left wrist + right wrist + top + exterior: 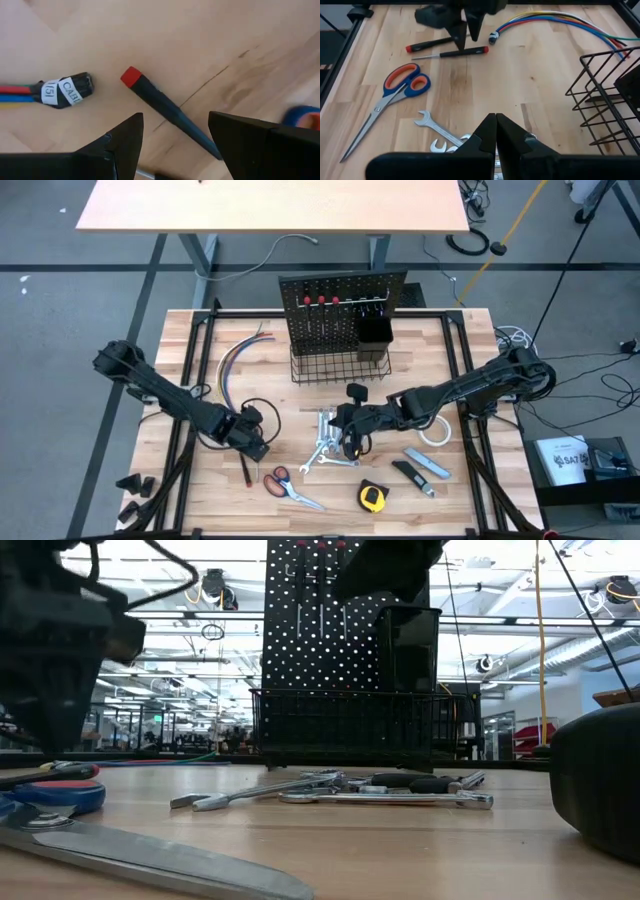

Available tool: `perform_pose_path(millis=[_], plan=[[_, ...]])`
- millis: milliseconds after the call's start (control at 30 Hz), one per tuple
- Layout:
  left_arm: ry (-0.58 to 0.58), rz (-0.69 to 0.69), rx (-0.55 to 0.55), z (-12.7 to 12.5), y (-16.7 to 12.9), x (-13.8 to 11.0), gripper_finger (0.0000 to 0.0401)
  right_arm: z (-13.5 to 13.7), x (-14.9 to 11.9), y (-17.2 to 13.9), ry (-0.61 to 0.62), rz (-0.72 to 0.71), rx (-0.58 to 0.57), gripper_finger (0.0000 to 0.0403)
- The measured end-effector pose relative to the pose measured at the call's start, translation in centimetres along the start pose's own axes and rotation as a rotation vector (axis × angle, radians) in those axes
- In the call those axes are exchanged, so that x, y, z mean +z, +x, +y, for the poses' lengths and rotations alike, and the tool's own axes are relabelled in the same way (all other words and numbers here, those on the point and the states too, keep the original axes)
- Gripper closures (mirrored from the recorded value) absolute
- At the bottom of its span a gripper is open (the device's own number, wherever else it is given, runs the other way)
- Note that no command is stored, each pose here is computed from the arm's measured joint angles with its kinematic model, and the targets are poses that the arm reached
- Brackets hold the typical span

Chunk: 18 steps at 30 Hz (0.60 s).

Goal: Hang tools onto peg board
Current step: Hang the nut driver on the pegboard

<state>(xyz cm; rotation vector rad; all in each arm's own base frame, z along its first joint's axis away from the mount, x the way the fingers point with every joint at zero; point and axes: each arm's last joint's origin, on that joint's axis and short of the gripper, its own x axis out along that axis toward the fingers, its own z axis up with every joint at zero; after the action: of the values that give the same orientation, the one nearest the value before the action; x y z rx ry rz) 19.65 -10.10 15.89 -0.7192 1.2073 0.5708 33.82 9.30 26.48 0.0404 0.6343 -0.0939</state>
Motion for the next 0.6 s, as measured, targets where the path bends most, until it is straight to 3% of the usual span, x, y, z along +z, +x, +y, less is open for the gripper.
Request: perform_pose_path(millis=[367, 600], plan=[[0.041, -0.010, 0.062, -0.9, 3.0, -0.2, 0.0170, 0.0, 0.0, 0.0, -0.001, 0.002, -0.003, 0.0403], [0.073, -0.027, 0.084, -0.8, 3.3, -0.2, 0.0171, -0.2, -0.1, -0.4, 0.033, 0.020, -0.008, 0.0403]])
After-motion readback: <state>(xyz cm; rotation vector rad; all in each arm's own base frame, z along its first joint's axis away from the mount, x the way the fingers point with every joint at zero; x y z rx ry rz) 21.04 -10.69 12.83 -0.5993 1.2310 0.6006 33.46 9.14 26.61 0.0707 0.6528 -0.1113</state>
